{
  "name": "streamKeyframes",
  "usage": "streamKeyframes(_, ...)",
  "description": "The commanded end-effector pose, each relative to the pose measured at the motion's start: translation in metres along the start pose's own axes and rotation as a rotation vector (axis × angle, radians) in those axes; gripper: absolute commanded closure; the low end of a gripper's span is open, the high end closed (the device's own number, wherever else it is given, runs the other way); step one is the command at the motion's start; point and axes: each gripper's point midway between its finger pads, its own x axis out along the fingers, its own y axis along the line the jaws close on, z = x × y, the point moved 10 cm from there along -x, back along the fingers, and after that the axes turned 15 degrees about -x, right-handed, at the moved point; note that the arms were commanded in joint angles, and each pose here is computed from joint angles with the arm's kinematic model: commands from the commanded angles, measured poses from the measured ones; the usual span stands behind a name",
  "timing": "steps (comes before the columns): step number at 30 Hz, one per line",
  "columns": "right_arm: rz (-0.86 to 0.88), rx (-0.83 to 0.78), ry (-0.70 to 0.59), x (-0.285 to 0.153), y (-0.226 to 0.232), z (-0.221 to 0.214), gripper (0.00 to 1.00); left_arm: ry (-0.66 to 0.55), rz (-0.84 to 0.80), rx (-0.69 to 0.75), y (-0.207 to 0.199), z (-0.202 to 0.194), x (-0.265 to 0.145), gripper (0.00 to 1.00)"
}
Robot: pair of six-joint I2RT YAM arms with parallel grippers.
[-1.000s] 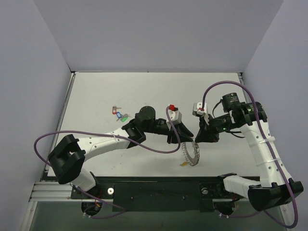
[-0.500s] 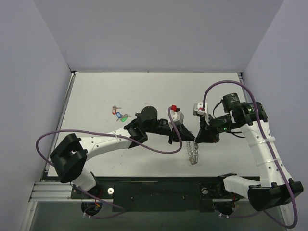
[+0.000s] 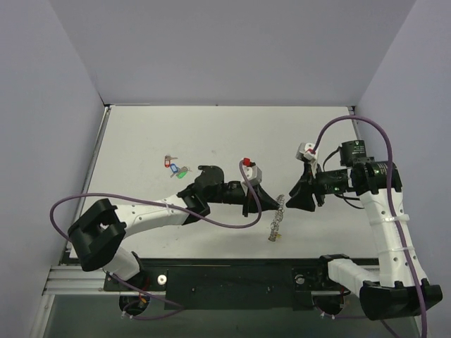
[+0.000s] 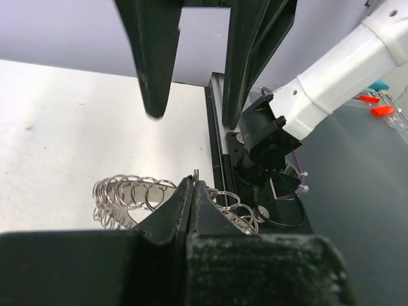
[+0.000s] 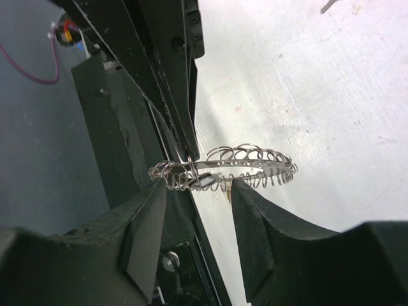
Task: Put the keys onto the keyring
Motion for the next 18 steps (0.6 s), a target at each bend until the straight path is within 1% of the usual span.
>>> streamKeyframes(1, -0.035, 0.099, -0.19, -0.002, 0.002, 0.009, 0.58, -0.305, -0.022, 0.069, -0.029, 0.035, -0.013, 1.0)
streamKeyframes(2, -0.057, 0.115, -0.226, -0.003, -0.002, 0.011, 0.58, -0.336, 0.001, 0.044, -0.028, 0.032, -0.017, 1.0)
streamKeyframes(3, -0.039, 0.155, -0.263, -0.001, -0.002, 0.009, 0.58, -0.399, 0.004, 0.053, -0.031, 0.037, -0.019, 1.0)
streamKeyframes(4, -0.046, 0.159, -0.29, -0.001, -0.004, 0.012, 0.58, -0.411, 0.004, 0.021, -0.032, 0.033, -0.021, 1.0)
streamKeyframes(5, -0.028, 0.171, -0.301, 0.001, -0.004, 0.011, 0.58, -0.47, -0.002, 0.023, -0.035, 0.037, -0.022, 1.0)
streamKeyframes(6, -0.022, 0.175, -0.311, 0.001, -0.004, 0.011, 0.58, -0.483, -0.002, -0.012, -0.034, 0.031, -0.025, 1.0)
streamKeyframes(7, -0.007, 0.179, -0.325, 0.002, -0.003, 0.012, 0.58, -0.545, -0.018, -0.003, -0.038, 0.036, -0.026, 1.0)
streamKeyframes(8, 0.002, 0.197, -0.328, 0.002, -0.003, 0.012, 0.58, -0.564, -0.025, -0.037, -0.038, 0.032, -0.028, 1.0)
streamKeyframes(9, 0.005, 0.211, -0.327, 0.003, -0.005, 0.013, 0.58, -0.614, -0.035, -0.033, -0.04, 0.036, -0.03, 1.0)
streamKeyframes(13, 0.006, 0.269, -0.298, 0.005, -0.009, 0.016, 0.6, -0.7, -0.05, -0.084, -0.039, 0.034, -0.034, 1.0)
streamKeyframes(18, 0.042, 0.23, -0.285, 0.01, -0.006, 0.022, 0.6, -0.755, -0.063, -0.111, -0.038, 0.035, -0.035, 1.0)
